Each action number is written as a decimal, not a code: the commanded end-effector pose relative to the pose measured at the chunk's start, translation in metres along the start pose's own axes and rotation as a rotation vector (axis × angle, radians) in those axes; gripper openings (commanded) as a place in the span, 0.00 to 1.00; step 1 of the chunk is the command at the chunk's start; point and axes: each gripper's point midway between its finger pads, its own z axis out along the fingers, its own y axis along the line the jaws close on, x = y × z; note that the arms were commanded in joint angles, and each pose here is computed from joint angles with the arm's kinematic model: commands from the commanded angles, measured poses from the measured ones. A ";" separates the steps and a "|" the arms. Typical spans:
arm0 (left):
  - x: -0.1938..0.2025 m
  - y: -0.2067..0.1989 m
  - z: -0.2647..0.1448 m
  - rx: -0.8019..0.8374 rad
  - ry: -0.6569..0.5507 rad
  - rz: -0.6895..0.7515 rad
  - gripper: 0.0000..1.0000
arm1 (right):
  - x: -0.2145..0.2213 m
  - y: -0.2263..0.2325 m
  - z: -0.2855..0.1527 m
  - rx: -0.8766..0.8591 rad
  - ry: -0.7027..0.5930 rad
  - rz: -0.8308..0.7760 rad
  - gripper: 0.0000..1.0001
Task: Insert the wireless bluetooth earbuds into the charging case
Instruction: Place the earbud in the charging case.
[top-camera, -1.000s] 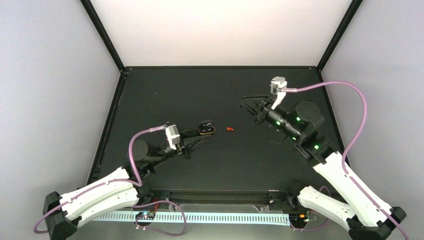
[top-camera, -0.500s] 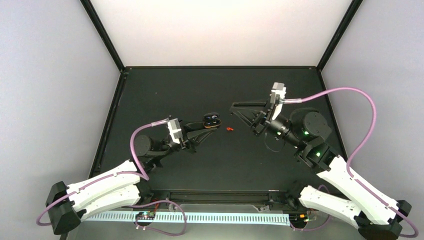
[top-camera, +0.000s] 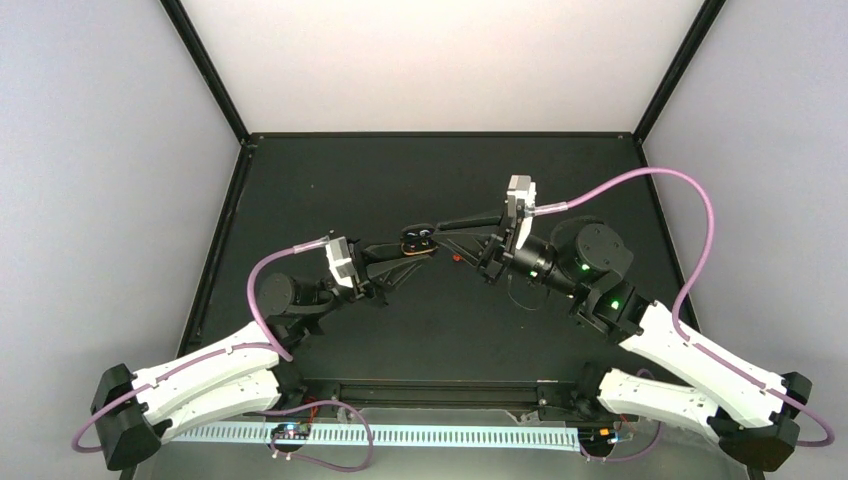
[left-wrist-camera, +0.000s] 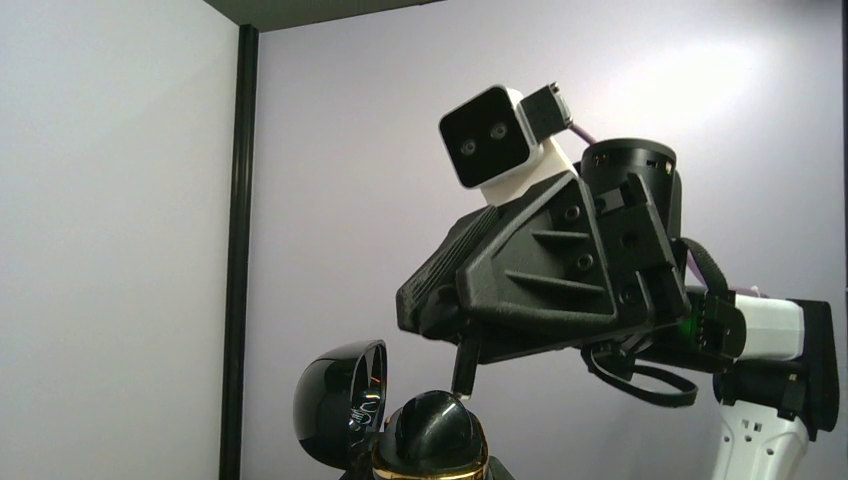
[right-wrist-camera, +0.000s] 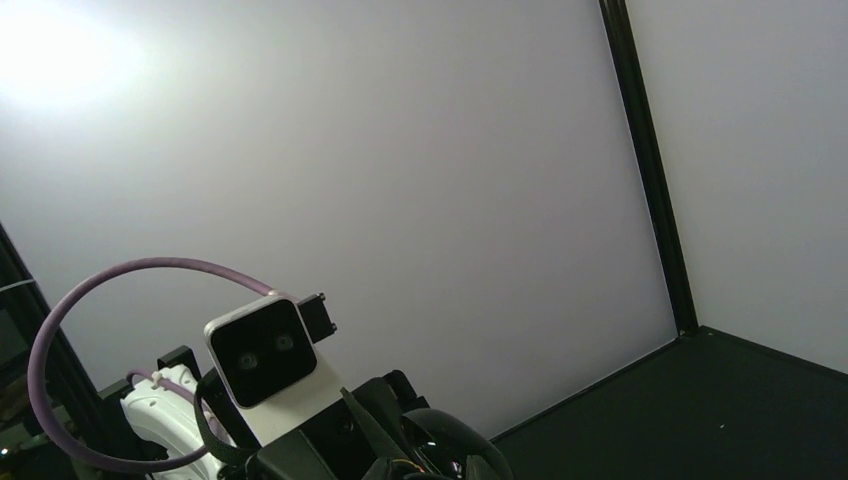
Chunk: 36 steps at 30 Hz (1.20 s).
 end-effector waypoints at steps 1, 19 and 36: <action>-0.027 -0.010 -0.003 0.043 -0.089 0.003 0.02 | -0.021 0.011 -0.001 -0.020 -0.063 -0.024 0.15; -0.026 -0.013 -0.007 0.052 -0.084 -0.009 0.02 | -0.023 0.017 0.012 -0.029 -0.064 -0.025 0.16; -0.032 -0.015 -0.010 0.053 -0.099 -0.003 0.01 | -0.011 0.013 0.018 -0.008 -0.020 -0.021 0.16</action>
